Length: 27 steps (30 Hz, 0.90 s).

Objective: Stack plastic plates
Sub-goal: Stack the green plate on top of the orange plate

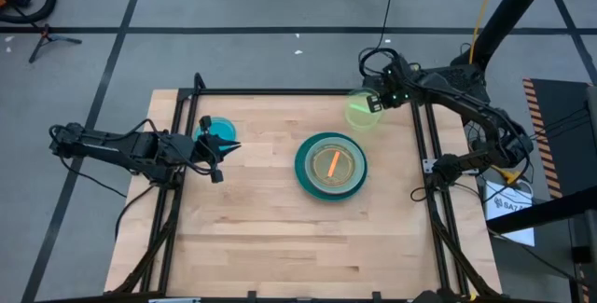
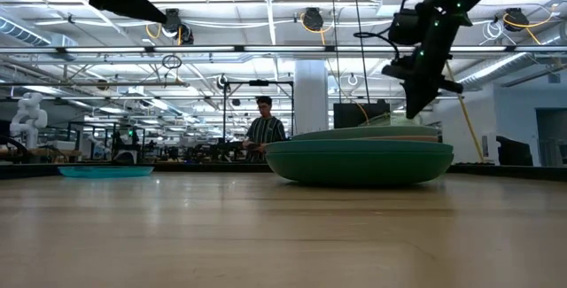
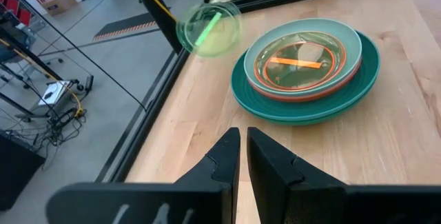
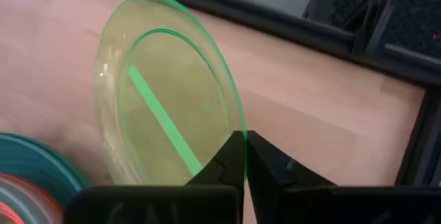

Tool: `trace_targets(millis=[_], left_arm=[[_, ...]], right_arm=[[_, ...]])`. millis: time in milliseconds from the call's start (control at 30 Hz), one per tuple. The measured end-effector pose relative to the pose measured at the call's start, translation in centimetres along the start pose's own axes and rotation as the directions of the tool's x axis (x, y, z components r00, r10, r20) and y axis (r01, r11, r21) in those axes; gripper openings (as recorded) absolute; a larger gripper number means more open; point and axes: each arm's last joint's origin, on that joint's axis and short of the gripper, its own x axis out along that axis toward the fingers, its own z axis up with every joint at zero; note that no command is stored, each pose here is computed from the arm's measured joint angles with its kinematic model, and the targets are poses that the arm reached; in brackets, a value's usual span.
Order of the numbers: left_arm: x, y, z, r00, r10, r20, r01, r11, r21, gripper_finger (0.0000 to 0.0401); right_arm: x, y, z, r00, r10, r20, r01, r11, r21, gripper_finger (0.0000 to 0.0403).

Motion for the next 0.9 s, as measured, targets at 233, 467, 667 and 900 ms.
trace_targets(millis=[233,467,667,900], left_arm=[[0.0,0.0,0.0,1.0,0.0,0.0,0.0,1.0,0.002,0.0035],[0.0,0.0,0.0,1.0,0.0,0.001,0.0,1.0,0.002,0.0035],[0.0,0.0,0.0,1.0,0.0,0.001,0.0,1.0,0.001,0.0035],[0.0,0.0,0.0,1.0,0.0,0.001,0.0,1.0,0.001,0.0035]], right_arm=[[-1.3,0.8,0.7,0.992,0.127,-0.003,-0.127,0.992,-0.007,0.0002],[-2.7,2.9,0.0,0.942,0.333,-0.036,-0.334,0.942,-0.029,0.0002],[-3.3,6.5,-1.9,0.888,0.438,-0.141,-0.454,0.884,-0.112,0.0002],[-4.0,9.8,-4.4,0.897,0.409,-0.17,-0.436,0.883,-0.176,0.0002]])
